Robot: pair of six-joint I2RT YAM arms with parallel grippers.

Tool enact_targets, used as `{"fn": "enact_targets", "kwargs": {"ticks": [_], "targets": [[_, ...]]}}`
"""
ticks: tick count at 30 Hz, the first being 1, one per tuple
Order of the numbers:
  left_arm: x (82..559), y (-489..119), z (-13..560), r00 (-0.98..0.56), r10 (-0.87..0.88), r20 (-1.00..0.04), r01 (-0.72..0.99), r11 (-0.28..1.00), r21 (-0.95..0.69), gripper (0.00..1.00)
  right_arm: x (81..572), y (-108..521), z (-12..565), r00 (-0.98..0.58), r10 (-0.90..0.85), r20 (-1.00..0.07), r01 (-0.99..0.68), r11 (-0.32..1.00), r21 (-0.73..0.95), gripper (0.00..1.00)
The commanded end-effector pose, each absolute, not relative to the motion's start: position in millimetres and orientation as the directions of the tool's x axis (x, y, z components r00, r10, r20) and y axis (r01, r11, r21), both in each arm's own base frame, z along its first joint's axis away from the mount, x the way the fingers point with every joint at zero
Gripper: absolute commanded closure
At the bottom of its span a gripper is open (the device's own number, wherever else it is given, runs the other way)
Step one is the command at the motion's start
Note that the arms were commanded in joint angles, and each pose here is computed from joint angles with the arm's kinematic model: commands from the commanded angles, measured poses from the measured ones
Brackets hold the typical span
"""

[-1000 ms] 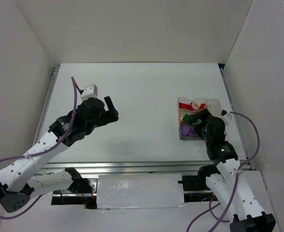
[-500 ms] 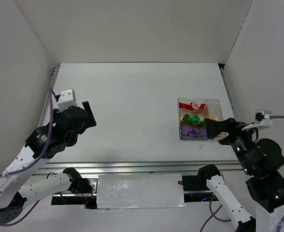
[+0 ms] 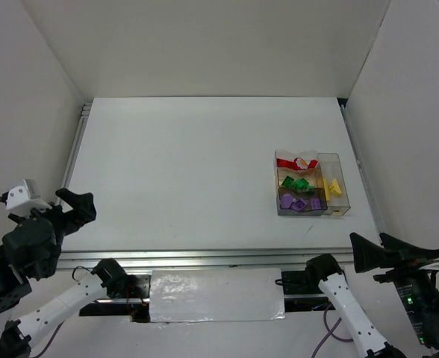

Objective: Sort the legos into containers by color

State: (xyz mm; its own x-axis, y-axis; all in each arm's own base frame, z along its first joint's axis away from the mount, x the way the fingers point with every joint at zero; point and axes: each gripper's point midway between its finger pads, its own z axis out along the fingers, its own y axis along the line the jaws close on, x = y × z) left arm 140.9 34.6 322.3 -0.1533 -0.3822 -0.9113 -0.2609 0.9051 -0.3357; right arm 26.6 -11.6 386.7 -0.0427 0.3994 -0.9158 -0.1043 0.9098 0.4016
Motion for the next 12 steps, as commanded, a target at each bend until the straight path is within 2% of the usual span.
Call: {"fn": "enact_targets", "kwargs": {"ticks": [1, 12], "targets": [[127, 51, 325, -0.144, -0.372, -0.917, -0.274, 0.906, -0.324, 0.0, 30, -15, 370, -0.086, 0.385, -0.919, -0.065, 0.918, 0.391, 0.0], [126, 47, 324, -0.136, -0.384, -0.913, -0.244, 0.906, -0.345, 0.0, 41, -12, 364, -0.094, 0.383, -0.919, -0.058, 0.919, 0.39, 0.0]]}}
